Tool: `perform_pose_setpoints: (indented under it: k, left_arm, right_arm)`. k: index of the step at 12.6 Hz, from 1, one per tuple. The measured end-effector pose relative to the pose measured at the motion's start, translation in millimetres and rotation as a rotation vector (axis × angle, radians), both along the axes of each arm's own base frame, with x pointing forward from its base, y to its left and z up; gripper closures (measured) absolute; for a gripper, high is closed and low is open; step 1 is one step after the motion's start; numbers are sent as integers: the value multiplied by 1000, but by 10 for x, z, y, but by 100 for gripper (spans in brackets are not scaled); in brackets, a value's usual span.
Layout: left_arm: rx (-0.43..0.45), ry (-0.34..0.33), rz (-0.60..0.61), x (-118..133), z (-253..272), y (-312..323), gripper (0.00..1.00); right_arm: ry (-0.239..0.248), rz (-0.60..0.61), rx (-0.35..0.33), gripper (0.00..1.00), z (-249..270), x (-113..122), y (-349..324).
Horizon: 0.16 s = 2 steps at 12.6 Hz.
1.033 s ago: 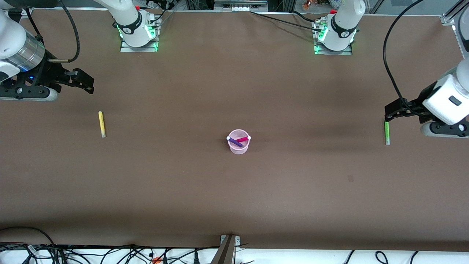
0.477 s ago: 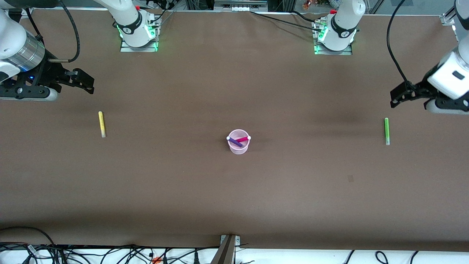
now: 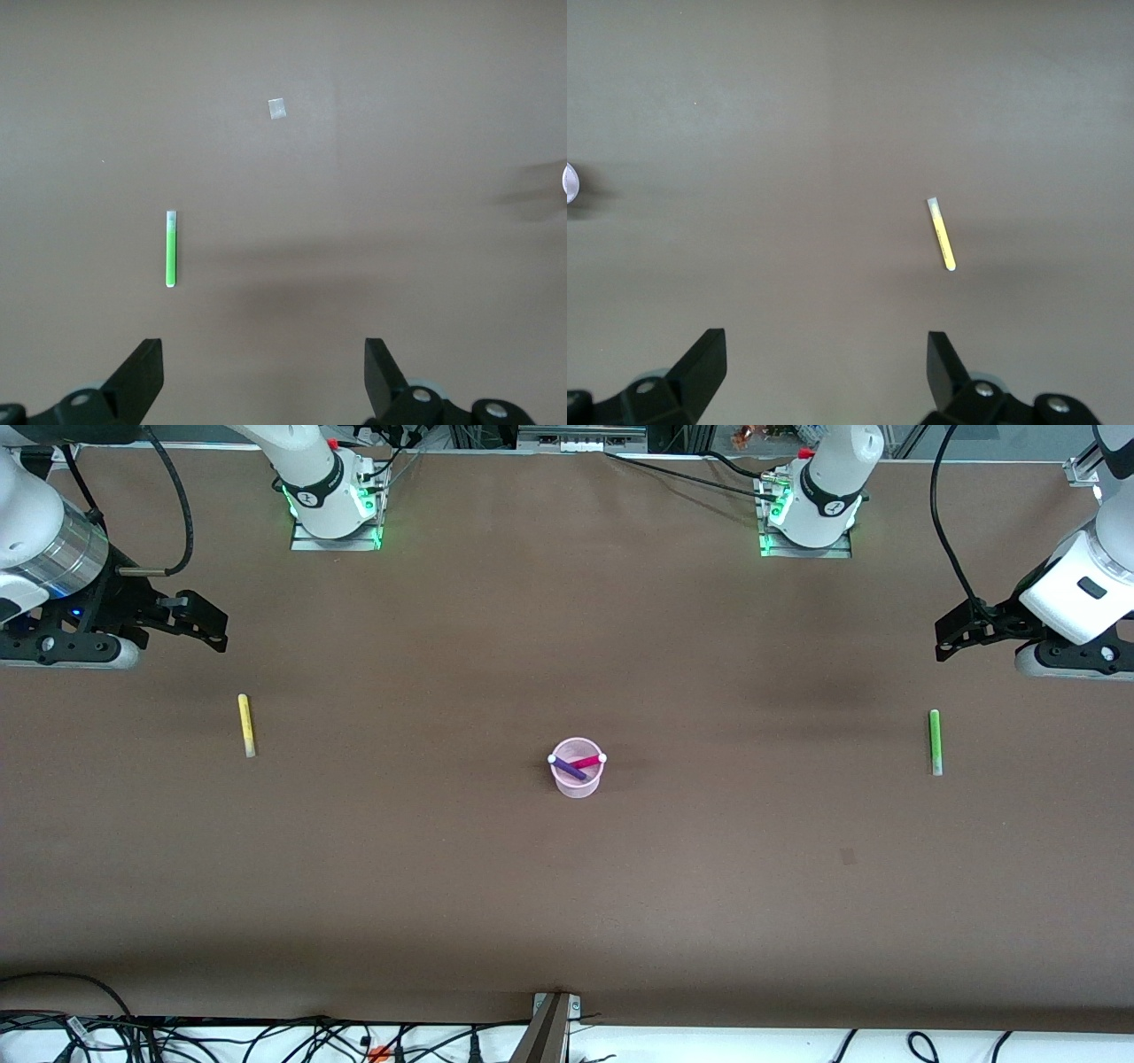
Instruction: Organize pens into pink holder with both arms
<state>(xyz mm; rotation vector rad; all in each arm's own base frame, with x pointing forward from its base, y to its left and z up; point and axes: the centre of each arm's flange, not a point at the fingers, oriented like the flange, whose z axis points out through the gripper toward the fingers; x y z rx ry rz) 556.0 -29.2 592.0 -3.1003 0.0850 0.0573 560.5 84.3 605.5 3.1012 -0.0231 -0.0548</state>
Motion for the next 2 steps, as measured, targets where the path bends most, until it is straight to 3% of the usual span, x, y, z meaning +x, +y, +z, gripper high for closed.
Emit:
perform_pose_setpoints:
  k: [2]
  left_arm:
    - [0,2,0,9,-10,-1,0]
  right_arm:
    - [0,0,0,0,0,0,0]
